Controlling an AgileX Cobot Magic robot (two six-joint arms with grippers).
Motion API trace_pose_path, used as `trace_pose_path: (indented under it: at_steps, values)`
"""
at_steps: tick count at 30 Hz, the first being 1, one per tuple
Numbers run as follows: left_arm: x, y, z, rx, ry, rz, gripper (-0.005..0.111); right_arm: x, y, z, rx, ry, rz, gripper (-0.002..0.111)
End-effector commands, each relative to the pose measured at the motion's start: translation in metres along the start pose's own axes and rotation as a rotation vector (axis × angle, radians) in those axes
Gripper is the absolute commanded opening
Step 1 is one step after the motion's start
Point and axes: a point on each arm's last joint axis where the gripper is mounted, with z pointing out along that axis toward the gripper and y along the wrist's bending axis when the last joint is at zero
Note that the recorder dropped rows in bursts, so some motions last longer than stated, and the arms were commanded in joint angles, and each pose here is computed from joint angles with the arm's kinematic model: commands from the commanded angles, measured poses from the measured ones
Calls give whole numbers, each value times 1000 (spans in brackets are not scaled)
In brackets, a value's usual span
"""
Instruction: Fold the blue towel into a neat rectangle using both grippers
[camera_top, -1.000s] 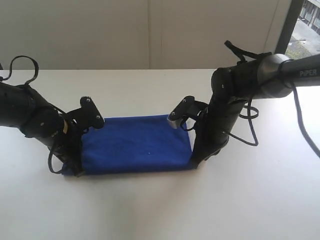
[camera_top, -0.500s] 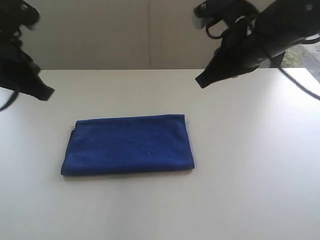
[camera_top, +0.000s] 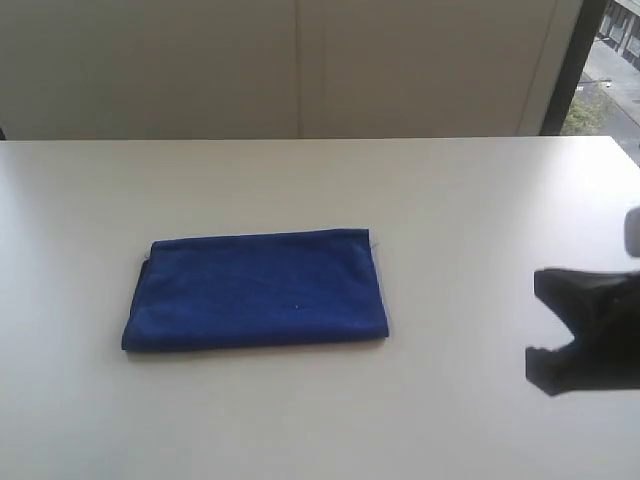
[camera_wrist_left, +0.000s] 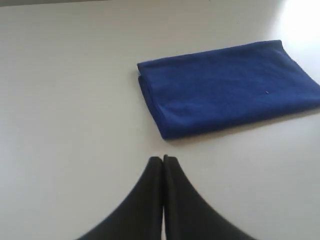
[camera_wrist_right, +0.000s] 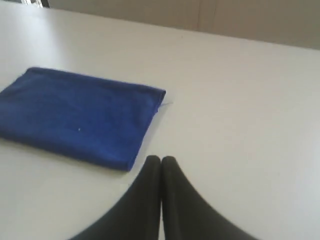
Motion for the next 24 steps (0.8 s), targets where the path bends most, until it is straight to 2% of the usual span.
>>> trace_pose_path:
  at_steps: [1, 2, 9, 14, 17, 24]
  values:
    - [40, 3, 16, 14, 10, 0, 0, 32, -1, 4, -3, 38, 19, 0]
    - [49, 4, 18, 9, 37, 7, 0, 36, -1, 4, -5, 29, 19, 0]
    - [46, 4, 18, 16, 5, 23, 0, 56, -1, 3, -15, -20, -3, 0]
    - [50, 5, 18, 0, 45, 29, 0, 75, -2, 1, -16, 13, -10, 0]
    - [49, 5, 18, 0, 43, -4, 0, 76, -2, 1, -15, 21, 16, 0]
    - [49, 5, 18, 0, 43, -1, 0, 76, -2, 1, -15, 21, 18, 0]
